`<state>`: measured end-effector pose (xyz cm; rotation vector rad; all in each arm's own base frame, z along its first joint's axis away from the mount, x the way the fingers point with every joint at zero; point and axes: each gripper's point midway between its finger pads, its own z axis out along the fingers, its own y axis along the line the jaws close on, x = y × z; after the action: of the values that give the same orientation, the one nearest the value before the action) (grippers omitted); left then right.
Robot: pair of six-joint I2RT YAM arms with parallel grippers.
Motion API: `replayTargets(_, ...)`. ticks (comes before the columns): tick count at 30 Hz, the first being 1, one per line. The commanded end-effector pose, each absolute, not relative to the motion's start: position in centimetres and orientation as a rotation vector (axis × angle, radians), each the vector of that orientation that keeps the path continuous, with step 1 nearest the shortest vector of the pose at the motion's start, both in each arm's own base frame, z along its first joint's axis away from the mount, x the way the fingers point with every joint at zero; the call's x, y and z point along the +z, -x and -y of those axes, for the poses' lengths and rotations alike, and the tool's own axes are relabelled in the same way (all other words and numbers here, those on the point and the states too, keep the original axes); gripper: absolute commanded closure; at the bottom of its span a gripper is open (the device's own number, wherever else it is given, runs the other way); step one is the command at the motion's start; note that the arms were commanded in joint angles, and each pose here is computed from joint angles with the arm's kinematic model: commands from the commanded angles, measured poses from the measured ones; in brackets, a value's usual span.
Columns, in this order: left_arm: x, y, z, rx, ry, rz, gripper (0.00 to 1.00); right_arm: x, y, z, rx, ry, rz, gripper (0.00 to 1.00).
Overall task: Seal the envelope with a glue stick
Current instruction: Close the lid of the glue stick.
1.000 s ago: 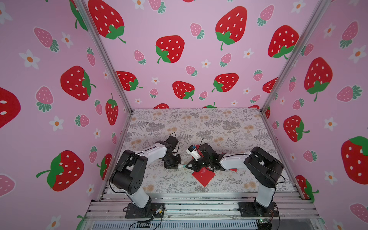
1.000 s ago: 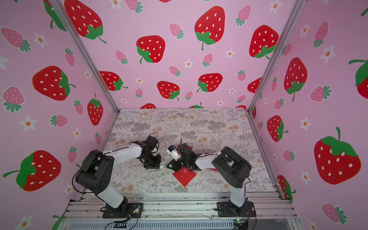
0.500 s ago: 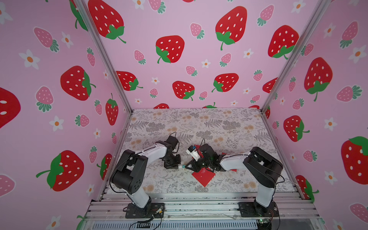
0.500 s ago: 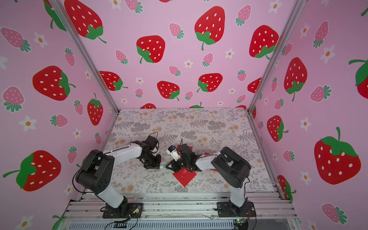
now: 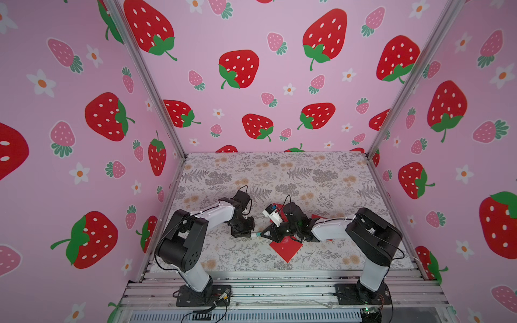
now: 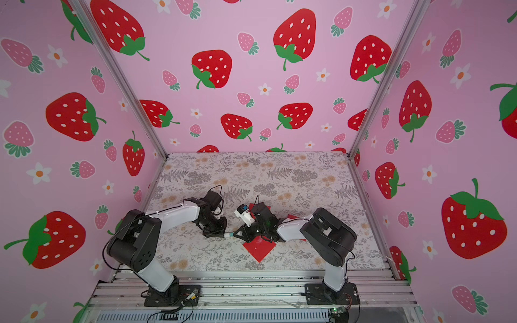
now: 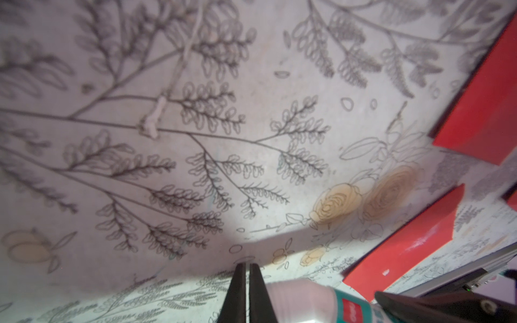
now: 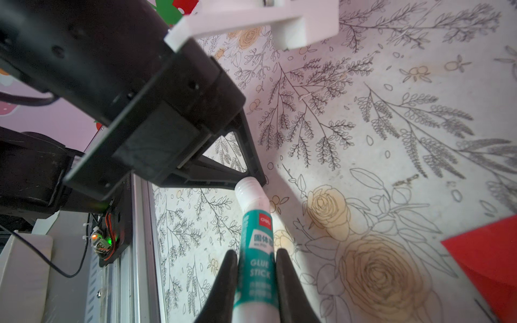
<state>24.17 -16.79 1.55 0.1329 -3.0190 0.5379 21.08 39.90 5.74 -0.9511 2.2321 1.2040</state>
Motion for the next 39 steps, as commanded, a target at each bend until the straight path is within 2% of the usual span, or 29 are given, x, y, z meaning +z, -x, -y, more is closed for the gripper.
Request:
replayTargets(1, 0.2, -24.0, 17.2, 0.540, -0.137, 2.985, 0.93, 7.9, -20.4, -40.8, 1.274, 0.991, -2.145, 1.00)
replayTargets(17, 0.1, -23.8, 17.1, 0.527, -0.142, 2.984, 0.93, 9.4, -20.7, -40.9, 1.287, 0.967, -2.098, 1.00)
replayTargets(25, 1.7, -24.7, 14.2, 0.317, -0.146, 3.098, 0.88, 8.7, -20.7, -38.7, 1.096, 0.997, -2.252, 1.00)
replayTargets(33, 2.3, -25.5, 13.7, 0.324, -0.161, 3.119, 0.87, 8.8, -20.8, -36.0, 0.873, 1.050, -2.397, 1.00)
replayTargets(39, 2.6, -25.5, 13.5, 0.328, -0.162, 3.125, 0.87, 9.3, -21.1, -33.0, 0.610, 1.103, -2.529, 1.00)
